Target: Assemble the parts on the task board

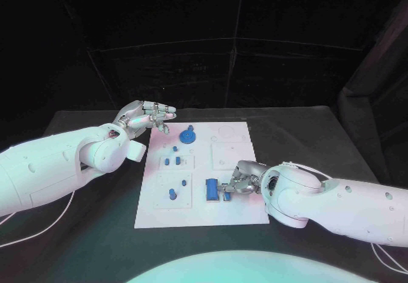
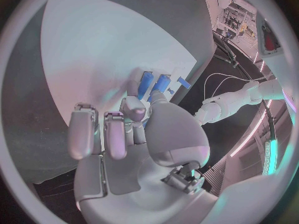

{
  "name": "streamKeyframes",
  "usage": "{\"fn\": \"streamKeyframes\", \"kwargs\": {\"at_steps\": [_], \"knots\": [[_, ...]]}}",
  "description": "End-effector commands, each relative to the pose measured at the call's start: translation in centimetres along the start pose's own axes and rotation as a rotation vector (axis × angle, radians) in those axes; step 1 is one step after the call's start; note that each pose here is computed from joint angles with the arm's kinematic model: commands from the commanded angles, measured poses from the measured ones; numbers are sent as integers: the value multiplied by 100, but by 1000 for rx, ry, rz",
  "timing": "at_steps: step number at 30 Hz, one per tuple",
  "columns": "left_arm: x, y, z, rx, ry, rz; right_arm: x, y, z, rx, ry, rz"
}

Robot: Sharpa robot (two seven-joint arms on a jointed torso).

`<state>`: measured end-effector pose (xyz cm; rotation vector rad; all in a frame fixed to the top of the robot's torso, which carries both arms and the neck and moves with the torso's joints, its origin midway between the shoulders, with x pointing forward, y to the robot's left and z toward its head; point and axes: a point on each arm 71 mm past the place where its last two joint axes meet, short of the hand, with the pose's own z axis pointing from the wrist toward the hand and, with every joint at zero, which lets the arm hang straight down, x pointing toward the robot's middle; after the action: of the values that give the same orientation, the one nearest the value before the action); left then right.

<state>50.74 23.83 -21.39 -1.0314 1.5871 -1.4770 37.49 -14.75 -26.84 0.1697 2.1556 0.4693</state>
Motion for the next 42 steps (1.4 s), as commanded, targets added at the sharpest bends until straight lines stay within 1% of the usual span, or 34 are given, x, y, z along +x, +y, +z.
{"fn": "streamKeyframes", "kwargs": {"at_steps": [1,19,26,30,42], "knots": [[13,-14,6,6,10,-6,-2,12,-12,-10,0,-13],[9,-16,5,9,6,-4,-29,-45,-47,-6,-12,-25],[4,-15,3,8,5,-4,-39,-51,-89,-49,-10,-14],[2,-15,3,8,4,-4,-47,-76,-114,-59,-7,-13],[10,-14,9,8,6,-4,-52,-115,-123,-59,2,-20]]}}
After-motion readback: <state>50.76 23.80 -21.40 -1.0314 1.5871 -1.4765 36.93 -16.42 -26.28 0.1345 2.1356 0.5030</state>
